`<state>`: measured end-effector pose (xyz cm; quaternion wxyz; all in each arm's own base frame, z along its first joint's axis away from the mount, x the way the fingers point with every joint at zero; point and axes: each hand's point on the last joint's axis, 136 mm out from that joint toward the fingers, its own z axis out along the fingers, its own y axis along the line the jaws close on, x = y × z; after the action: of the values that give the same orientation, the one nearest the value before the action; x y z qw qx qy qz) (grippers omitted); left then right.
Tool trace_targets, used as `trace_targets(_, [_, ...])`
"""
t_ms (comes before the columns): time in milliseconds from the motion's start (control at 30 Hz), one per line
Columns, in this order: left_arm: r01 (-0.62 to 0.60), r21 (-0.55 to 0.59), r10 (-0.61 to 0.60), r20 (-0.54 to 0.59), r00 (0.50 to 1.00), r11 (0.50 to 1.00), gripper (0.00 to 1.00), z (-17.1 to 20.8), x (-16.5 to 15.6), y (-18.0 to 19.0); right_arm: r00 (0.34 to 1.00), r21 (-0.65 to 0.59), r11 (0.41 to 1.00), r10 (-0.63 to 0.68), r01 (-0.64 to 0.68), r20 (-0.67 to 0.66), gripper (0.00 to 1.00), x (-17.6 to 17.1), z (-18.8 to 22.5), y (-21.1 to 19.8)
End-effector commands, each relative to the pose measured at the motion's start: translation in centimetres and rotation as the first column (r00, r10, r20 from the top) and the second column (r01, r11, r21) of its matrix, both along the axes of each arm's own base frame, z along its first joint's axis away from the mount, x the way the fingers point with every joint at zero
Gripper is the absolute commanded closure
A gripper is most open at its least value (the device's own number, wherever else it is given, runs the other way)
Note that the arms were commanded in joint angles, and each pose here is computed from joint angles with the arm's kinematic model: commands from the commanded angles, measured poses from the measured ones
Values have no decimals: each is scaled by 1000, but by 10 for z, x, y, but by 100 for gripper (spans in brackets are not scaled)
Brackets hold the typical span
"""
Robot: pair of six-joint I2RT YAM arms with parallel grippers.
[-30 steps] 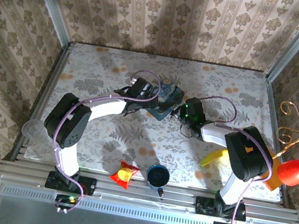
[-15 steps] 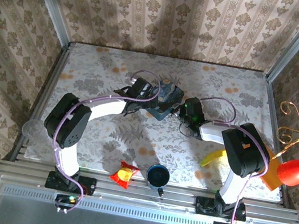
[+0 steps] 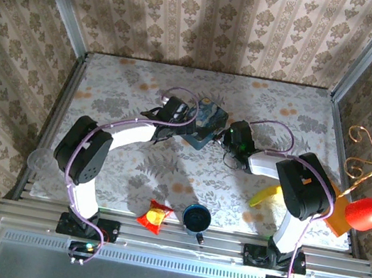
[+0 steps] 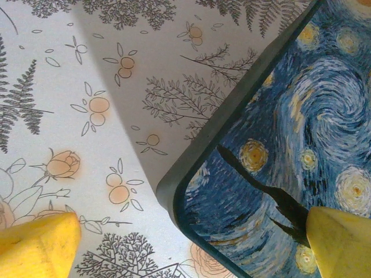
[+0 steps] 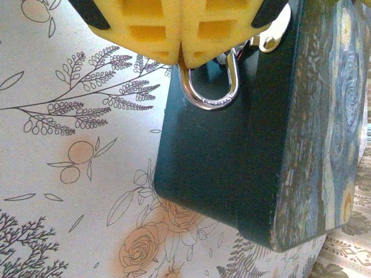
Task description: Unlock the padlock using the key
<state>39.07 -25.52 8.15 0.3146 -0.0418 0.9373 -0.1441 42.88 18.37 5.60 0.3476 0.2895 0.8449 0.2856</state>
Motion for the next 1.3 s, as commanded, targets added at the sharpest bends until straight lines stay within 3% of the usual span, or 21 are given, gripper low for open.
trace_targets(0, [11, 189, 23, -177, 984, 982, 0, -48, -37, 46, 997, -9, 999, -38, 39, 64, 100, 7, 26, -9])
trace_targets(300, [-24, 167, 50, -152, 987, 986, 0, -38, -28, 59, 999, -75, 997, -19, 22, 50, 100, -22, 37, -26])
trace_targets(500, [-11, 45, 16, -103, 995, 999, 0, -8, -21, 45, 998, -151, 986, 68, -68, -1, 100, -47, 47, -31])
trace_targets(800, [-89, -117, 82, -66, 994, 989, 0, 21, -22, 65, 976, -291, 932, 205, -218, -76, 100, -91, 73, -47])
trace_targets(1067, [-147, -261, 148, -13, 989, 954, 0, 45, -26, 85, 926, -246, 892, 363, -378, -109, 100, -104, 87, -39])
trace_targets(1267, [-172, -283, 181, 6, 983, 944, 0, 51, -35, 100, 891, -209, 867, 429, -452, -147, 100, -101, 83, -36])
